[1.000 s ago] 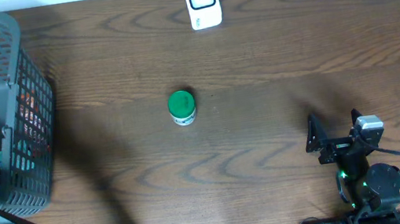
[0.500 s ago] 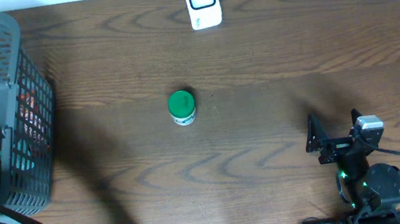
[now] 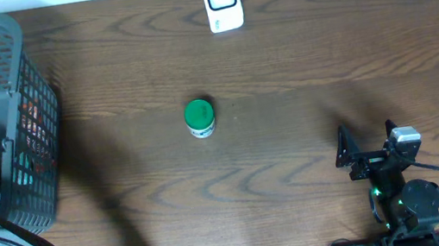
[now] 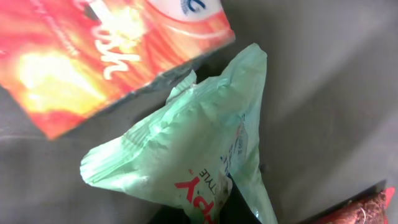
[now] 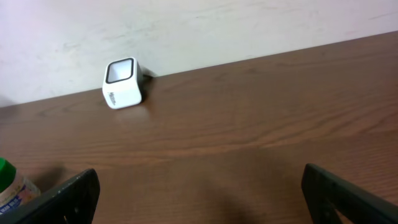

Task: Scan the item barcode
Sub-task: 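Grasp the mint-green wrapped snack in the basket with the left gripper, then carry the green snack toward the scanner and drop it beside the jar, then return the left gripper into the basket toward the Kleenex tissue pack, then grasp the orange Kleenex pack with the left gripper and lift it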

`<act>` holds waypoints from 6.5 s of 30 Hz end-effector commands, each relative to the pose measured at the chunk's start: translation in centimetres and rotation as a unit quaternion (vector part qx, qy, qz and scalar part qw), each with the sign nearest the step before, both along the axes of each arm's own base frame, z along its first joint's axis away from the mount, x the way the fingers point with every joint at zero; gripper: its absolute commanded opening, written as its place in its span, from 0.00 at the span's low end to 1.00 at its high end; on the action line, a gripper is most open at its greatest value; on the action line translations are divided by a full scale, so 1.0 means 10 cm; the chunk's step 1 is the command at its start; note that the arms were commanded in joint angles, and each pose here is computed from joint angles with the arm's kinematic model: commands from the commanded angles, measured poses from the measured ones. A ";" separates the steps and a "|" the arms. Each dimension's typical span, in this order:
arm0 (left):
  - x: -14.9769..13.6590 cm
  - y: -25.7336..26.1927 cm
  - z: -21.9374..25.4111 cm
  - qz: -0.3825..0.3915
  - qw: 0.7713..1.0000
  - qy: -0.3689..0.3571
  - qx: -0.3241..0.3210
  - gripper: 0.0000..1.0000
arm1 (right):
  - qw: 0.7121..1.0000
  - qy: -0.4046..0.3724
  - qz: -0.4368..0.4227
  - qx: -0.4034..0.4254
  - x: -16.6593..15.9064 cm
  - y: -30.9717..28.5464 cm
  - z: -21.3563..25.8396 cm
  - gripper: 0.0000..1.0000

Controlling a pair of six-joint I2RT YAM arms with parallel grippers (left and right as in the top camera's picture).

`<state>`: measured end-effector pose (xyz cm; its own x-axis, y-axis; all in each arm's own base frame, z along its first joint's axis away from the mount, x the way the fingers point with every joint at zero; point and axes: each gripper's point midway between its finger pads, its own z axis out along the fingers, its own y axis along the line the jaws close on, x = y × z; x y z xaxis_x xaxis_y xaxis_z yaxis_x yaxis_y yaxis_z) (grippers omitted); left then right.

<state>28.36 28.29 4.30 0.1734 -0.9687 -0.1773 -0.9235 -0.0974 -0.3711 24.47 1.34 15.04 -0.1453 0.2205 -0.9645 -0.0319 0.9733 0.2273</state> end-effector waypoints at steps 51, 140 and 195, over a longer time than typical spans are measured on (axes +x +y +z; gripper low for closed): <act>0.58 -5.63 0.22 -0.626 0.770 -0.079 0.094 0.07 | 1.000 0.004 0.006 0.002 0.00 0.03 -0.03 0.99; -0.59 0.36 0.22 -0.352 0.905 0.209 0.116 0.98 | 1.000 0.004 0.006 0.002 0.00 0.03 -0.03 0.99; -0.04 0.37 1.05 -0.320 0.921 0.037 0.219 0.45 | 1.000 0.004 0.006 0.002 0.00 0.03 -0.03 0.99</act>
